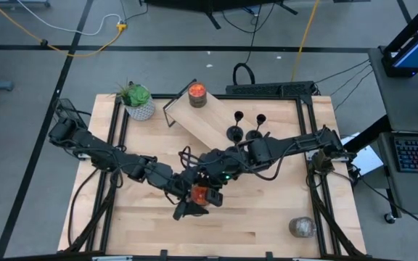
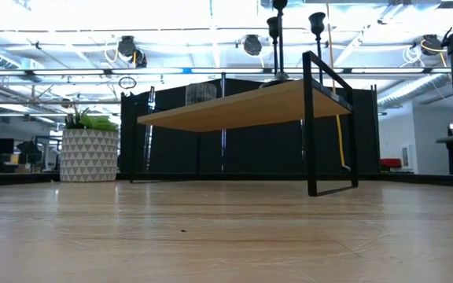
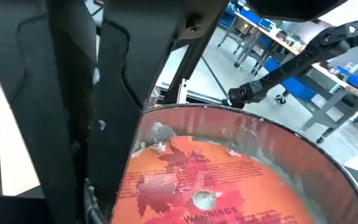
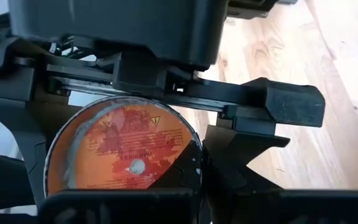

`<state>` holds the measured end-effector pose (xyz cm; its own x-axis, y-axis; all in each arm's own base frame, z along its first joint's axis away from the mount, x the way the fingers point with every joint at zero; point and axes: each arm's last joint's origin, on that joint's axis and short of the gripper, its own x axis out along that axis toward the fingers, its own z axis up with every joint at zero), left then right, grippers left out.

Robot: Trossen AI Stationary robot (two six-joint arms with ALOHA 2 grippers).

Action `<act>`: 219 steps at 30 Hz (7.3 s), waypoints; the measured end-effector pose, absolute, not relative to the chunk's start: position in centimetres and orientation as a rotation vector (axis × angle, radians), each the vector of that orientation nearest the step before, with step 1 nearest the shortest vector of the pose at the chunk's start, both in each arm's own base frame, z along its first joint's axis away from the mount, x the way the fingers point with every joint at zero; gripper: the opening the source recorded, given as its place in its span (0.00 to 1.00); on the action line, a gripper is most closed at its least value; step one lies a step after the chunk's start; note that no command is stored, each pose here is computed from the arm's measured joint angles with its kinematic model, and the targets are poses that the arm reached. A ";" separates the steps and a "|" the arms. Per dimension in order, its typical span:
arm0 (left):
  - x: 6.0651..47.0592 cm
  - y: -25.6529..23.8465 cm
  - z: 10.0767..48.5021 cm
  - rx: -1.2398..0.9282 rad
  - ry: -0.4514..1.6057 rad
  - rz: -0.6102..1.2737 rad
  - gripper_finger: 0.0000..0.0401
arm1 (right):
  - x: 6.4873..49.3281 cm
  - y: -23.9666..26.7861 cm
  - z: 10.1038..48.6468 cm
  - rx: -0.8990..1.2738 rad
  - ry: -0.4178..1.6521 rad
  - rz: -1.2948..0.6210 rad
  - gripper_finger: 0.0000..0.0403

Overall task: Pick & Place candle stick holders
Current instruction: Put the orange scented candle on the shelf, then put the white scented candle on the shelf

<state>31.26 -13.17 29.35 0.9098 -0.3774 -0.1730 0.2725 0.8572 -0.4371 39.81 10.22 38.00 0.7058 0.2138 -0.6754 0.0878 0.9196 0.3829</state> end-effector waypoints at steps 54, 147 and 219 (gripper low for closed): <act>20.9 -0.7 35.0 -0.127 0.306 0.642 0.86 | 29.5 13.2 39.3 0.232 0.882 -0.188 0.10; 19.2 1.3 30.5 -0.171 -0.159 0.369 0.98 | 14.8 6.9 34.4 0.496 0.397 0.033 0.08; 20.5 -14.4 22.1 -0.474 0.007 0.438 0.98 | 10.3 16.0 27.2 0.754 1.719 0.081 0.00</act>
